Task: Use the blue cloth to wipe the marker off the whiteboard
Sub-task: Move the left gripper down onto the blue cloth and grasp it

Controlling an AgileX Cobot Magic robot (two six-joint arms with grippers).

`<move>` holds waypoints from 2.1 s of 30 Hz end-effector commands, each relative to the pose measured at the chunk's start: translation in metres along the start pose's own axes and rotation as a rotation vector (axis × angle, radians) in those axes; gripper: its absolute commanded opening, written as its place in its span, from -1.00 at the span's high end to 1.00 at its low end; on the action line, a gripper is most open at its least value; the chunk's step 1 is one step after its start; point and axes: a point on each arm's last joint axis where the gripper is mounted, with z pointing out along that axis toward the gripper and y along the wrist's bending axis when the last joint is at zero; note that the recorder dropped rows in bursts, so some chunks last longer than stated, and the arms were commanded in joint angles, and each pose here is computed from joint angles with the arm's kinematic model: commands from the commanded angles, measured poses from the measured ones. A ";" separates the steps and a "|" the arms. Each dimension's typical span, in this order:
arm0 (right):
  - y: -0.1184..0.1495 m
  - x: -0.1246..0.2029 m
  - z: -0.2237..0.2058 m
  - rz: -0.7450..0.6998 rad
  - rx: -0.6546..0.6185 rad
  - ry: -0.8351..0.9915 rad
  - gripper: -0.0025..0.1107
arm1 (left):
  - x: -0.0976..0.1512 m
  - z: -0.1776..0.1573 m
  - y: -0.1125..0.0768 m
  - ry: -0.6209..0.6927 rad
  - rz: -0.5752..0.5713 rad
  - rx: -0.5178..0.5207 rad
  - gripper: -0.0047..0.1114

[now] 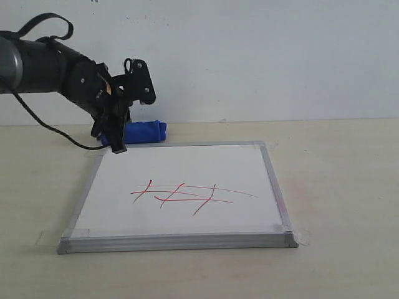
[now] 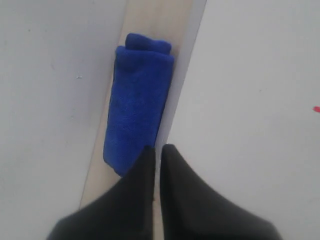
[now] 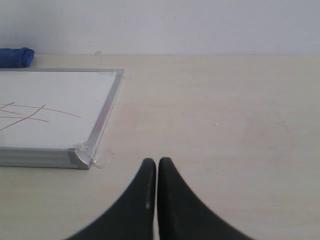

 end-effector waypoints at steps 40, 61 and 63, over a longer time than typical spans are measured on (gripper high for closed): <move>0.000 -0.001 0.000 -0.004 -0.003 -0.010 0.93 | -0.023 0.116 0.002 0.042 -0.362 -0.077 0.10; 0.000 -0.001 0.000 -0.004 -0.003 -0.010 0.93 | -0.015 0.133 -0.006 0.087 -0.157 -0.115 0.10; 0.000 -0.001 0.000 -0.004 -0.003 -0.010 0.93 | -0.014 0.133 -0.005 0.083 -0.159 -0.118 0.10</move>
